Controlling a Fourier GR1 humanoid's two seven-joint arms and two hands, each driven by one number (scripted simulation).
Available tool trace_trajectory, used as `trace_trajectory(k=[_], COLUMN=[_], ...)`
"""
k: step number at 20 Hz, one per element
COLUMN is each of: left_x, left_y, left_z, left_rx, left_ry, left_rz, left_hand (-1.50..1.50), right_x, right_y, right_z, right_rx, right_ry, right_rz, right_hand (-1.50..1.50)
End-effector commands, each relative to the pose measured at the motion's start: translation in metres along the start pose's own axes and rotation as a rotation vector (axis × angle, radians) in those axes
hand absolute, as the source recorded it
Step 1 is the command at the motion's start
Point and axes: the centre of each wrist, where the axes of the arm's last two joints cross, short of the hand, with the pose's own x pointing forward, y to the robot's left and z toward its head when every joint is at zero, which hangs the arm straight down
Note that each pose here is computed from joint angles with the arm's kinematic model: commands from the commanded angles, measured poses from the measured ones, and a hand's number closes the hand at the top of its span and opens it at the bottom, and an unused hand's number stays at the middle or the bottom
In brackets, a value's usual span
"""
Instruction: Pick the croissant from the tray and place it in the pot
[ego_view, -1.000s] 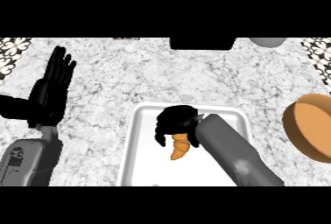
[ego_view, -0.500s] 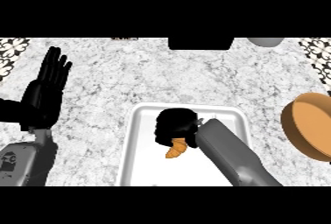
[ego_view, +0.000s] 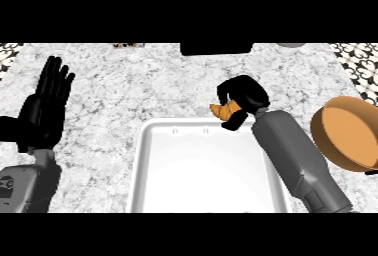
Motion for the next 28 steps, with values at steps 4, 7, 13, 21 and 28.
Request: trace_trajectory(k=[4,7,13,21,28], left_x=[-0.005,0.000,0.002,-0.003,-0.007], left_y=[0.002,-0.005,-0.011,-0.008,0.009], left_z=[0.003,0.000,-0.003,-0.001,0.010], left_rx=[0.004,-0.019,-0.046,-0.028,0.016], left_ry=[0.008,-0.005,-0.010,-0.009,0.004], left_rz=[-0.007,0.000,0.018,0.012,0.002], left_hand=[0.00,0.00,0.00,0.00,0.00], right_x=[-0.035,-0.032,-0.014,0.026,-0.023], right_y=[-0.088,-0.113,-0.184,-0.202,-0.196], right_z=[-0.007,-0.013,-0.024,-0.038,0.005], right_rx=[-0.405,-0.557,-0.888,-0.979,-0.882], right_ry=[0.684,0.912,1.254,1.523,1.615], right_rz=[-0.017,0.012,0.180,0.291,0.287], right_hand=[1.50,1.50,1.50,1.50,1.50])
